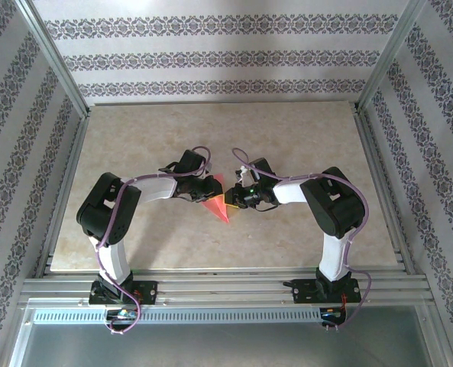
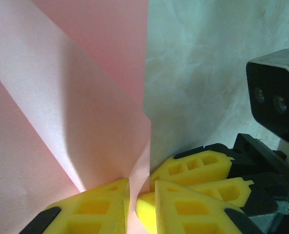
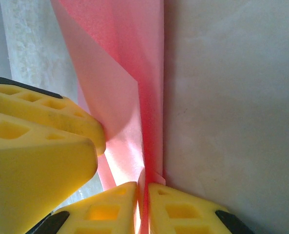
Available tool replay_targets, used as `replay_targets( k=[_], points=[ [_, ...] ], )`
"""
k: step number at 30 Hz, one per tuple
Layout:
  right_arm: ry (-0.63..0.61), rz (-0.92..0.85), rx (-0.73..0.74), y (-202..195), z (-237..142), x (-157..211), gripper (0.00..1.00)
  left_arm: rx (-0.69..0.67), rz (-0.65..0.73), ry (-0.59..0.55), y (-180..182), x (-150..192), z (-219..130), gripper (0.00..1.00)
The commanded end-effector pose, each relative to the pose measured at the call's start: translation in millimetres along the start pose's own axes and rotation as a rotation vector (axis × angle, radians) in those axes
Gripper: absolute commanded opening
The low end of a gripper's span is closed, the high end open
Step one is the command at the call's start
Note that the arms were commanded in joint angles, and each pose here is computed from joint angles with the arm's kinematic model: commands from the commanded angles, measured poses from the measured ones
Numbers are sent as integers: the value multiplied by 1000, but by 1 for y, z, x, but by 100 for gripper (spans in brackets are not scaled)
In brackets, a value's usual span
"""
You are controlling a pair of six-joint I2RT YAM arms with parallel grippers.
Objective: Fold a paper plane with a square sheet of paper (pick it up from the middle)
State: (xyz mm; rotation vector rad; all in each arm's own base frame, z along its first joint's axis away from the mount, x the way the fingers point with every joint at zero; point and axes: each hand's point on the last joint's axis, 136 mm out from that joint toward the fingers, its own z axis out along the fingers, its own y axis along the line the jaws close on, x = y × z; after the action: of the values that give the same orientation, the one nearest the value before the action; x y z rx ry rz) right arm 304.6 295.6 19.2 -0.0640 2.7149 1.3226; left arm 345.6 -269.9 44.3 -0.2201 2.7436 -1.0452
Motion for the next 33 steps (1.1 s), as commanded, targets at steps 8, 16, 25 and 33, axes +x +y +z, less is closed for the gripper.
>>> replay_targets(
  k=[8,16,25,33],
  points=[
    [38,54,174,-50,11,19,17,-76,-48,-6,27,-2,4,20],
    [44,52,176,-49,12,19,17,-91,-60,-1,33,1,6,19],
    [47,52,177,-49,13,20,17,-115,-74,5,41,3,8,19],
    [51,52,178,-49,14,21,17,-106,-70,15,41,3,11,20]
  ],
)
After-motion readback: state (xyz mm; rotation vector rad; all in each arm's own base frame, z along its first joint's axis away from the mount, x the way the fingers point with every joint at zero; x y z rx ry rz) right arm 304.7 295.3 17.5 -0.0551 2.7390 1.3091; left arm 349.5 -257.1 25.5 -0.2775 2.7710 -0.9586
